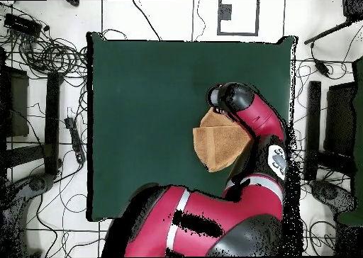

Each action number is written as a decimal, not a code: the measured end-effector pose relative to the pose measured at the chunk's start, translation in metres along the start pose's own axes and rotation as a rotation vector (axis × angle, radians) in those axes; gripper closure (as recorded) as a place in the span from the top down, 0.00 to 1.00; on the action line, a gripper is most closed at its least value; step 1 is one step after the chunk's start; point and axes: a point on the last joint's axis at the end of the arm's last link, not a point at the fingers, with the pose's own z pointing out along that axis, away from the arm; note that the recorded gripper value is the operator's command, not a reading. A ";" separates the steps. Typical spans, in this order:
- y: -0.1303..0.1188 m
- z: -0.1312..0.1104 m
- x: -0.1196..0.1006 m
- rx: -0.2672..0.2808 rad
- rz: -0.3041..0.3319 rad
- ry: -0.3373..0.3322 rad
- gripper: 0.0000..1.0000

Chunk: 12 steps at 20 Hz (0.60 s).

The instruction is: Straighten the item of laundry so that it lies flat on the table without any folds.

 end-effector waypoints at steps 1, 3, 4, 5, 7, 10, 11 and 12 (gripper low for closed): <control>0.000 0.000 0.000 0.000 0.001 0.002 1.00; 0.000 0.000 -0.001 -0.001 0.003 0.004 1.00; 0.001 0.000 -0.001 -0.002 0.003 0.006 1.00; 0.001 0.000 -0.001 -0.002 0.003 0.006 1.00; 0.001 0.000 -0.001 -0.002 0.004 0.007 1.00; 0.001 0.000 -0.001 -0.002 0.004 0.006 1.00; 0.000 0.001 0.000 0.002 -0.005 -0.002 0.00; 0.000 0.001 0.001 0.003 -0.006 -0.004 0.00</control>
